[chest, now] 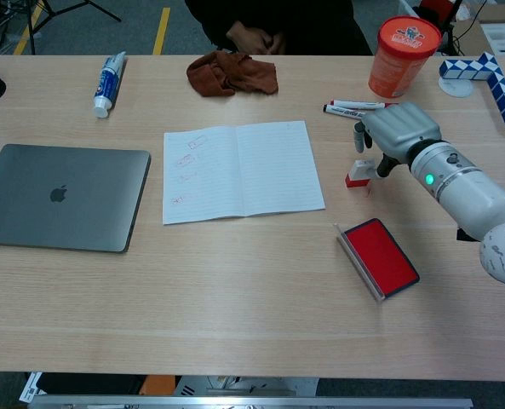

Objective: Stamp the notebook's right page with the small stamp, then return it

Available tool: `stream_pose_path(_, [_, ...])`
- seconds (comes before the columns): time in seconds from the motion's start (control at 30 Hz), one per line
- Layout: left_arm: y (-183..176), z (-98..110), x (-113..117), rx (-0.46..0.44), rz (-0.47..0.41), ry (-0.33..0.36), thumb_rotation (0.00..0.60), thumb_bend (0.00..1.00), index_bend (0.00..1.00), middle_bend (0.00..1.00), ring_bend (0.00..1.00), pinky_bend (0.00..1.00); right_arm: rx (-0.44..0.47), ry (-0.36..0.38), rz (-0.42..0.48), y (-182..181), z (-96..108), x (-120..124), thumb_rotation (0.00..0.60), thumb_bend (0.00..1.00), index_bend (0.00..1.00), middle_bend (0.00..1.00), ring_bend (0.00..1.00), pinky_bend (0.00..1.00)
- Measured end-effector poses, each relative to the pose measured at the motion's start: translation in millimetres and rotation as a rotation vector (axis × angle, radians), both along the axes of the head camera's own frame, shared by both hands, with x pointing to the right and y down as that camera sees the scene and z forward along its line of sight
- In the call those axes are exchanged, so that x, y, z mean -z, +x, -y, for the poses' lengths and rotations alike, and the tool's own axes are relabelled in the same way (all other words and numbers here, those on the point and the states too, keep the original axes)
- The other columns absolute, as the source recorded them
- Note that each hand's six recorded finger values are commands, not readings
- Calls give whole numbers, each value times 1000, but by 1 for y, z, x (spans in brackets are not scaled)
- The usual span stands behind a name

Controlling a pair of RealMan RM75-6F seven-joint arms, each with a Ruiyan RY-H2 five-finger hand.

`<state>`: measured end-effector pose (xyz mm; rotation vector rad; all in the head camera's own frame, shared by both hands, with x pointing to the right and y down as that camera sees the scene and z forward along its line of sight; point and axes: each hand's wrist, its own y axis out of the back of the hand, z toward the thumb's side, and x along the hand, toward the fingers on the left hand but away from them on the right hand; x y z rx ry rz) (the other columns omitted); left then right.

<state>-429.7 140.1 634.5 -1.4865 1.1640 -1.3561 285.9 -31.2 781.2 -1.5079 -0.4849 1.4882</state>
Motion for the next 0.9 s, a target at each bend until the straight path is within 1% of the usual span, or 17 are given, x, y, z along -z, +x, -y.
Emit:
stream_pose_path(0.27, [-2,0,0,4,1,-1,600,284,0,0,99,129,8,-14,-6,-5,-2,-4,600,216,506,441,351,512])
stream_pose_path(0.67, [-3,0,-3,5,3,-11,600,284,0,0,100,129,4,-25,-14,-4,-3,-8,600,247,509,441,351,511])
stream_pose_path(0.9, [-4,0,-3,7,4,-14,600,284,0,0,99,129,5,-28,-15,-5,-3,-9,600,285,528,442,351,511])
